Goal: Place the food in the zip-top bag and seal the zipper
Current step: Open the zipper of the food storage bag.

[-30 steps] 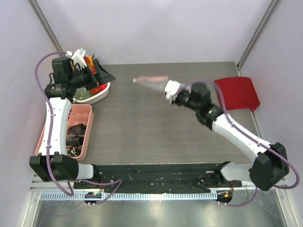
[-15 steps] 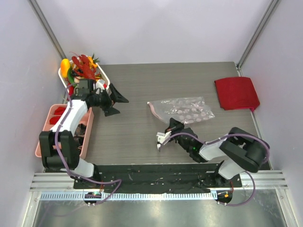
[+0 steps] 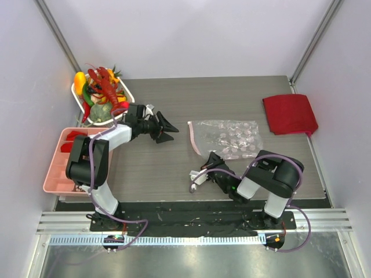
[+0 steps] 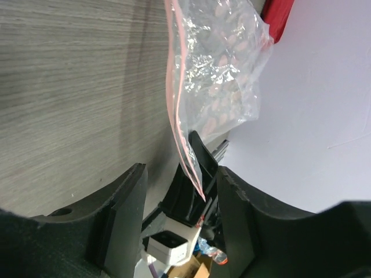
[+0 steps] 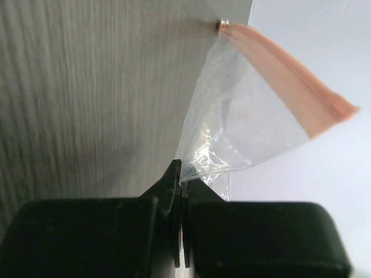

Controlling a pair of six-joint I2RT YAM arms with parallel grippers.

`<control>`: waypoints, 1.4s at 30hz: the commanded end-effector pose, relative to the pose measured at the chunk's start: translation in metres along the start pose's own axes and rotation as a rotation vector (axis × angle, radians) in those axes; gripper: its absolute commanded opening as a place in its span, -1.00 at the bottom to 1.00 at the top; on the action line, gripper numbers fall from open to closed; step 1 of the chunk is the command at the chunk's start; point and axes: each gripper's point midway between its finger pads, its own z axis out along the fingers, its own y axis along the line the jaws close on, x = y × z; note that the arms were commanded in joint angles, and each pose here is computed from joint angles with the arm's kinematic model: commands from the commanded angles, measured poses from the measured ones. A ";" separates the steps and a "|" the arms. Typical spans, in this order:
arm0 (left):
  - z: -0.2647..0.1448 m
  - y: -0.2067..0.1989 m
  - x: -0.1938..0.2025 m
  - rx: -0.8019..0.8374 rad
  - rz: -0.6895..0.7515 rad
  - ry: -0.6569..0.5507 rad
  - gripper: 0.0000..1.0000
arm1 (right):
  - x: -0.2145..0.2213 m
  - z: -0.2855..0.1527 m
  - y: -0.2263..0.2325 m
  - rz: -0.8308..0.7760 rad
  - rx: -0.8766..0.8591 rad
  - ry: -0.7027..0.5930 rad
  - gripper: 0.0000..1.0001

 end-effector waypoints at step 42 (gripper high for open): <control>0.077 -0.010 0.016 0.130 -0.032 0.054 -0.33 | -0.030 -0.048 -0.137 0.364 0.516 -0.098 -0.98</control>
